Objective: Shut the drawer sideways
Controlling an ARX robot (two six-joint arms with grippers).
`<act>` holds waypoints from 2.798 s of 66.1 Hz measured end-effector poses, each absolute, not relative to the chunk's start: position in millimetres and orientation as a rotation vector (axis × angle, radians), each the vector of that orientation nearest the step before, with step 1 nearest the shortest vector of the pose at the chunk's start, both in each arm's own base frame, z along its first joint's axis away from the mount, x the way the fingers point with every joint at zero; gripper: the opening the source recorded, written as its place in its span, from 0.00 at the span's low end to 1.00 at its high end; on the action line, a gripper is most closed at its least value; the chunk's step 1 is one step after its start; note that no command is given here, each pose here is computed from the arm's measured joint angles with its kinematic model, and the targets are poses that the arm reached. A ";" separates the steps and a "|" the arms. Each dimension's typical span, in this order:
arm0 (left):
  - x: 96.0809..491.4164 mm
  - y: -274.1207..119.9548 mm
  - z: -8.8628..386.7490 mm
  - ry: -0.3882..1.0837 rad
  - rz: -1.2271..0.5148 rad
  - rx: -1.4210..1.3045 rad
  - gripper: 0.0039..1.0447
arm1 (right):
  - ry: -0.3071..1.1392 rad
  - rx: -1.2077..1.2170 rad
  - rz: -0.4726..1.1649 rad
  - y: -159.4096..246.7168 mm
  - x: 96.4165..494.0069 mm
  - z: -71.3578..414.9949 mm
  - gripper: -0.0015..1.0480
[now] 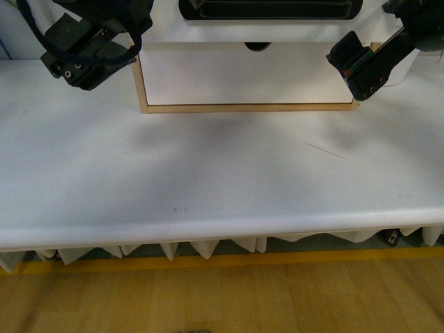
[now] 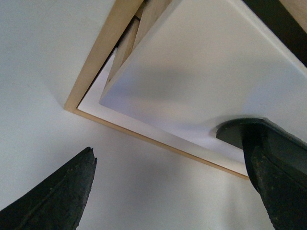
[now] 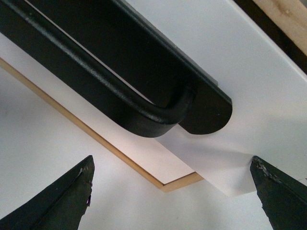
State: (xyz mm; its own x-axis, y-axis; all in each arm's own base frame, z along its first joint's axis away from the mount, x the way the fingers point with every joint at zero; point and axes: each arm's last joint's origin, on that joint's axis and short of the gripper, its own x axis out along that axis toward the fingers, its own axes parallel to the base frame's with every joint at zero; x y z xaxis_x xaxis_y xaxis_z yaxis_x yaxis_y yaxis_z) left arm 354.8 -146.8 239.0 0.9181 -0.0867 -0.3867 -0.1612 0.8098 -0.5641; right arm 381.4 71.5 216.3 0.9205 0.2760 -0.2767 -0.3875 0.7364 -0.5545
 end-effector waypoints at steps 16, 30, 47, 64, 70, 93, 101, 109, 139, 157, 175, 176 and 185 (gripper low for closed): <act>375.0 -149.6 241.4 0.409 0.047 -0.623 0.95 | 0.183 -0.648 0.349 71.6 399.1 218.0 0.91; 386.9 -151.1 241.1 0.411 0.057 -0.620 0.95 | 0.186 -0.649 0.321 67.9 411.4 219.9 0.91; 395.3 -152.9 240.4 0.413 0.067 -0.617 0.95 | 0.201 -0.632 0.297 63.8 417.6 216.3 0.91; 398.0 -151.7 241.8 0.414 0.071 -0.616 0.95 | 0.215 -0.613 0.291 62.7 420.0 212.9 0.91; 397.8 -150.9 241.8 0.413 0.073 -0.615 0.95 | 0.216 -0.609 0.294 62.8 419.9 212.9 0.91; 358.2 -132.9 243.2 0.381 0.081 -0.610 0.95 | 0.201 -0.610 0.330 58.6 394.4 214.9 0.91; 333.3 -118.8 247.9 0.351 0.108 -0.576 0.95 | 0.179 -0.595 0.332 53.2 370.7 224.0 0.91; 305.6 -105.6 249.5 0.333 0.131 -0.538 0.95 | 0.158 -0.563 0.319 45.8 339.7 233.4 0.91; 173.4 -54.9 231.5 0.295 0.358 -0.396 0.95 | 0.146 -0.420 0.205 16.4 187.5 226.5 0.91; 119.2 -38.6 217.8 0.270 0.488 -0.327 0.95 | 0.136 -0.297 0.145 10.8 119.4 205.2 0.91; 117.5 -30.9 201.6 0.092 0.078 -0.286 0.72 | 0.038 -0.177 0.054 4.4 114.9 203.4 0.81; 116.9 -29.9 201.7 0.071 0.072 -0.281 0.70 | 0.023 -0.150 0.033 2.9 114.4 202.1 0.78; 113.0 -22.0 200.0 -0.005 -0.012 -0.082 0.44 | -0.001 -0.045 0.005 0.4 111.6 195.4 0.54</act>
State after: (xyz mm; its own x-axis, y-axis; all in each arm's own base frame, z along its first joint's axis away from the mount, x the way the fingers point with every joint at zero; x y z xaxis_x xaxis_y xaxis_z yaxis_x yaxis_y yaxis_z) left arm 113.0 -22.0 200.0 0.9999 -0.0114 0.0054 0.0118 0.9966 -0.0819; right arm 111.6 0.4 195.4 1.0000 0.0046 0.0006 -0.0045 0.9990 -0.0448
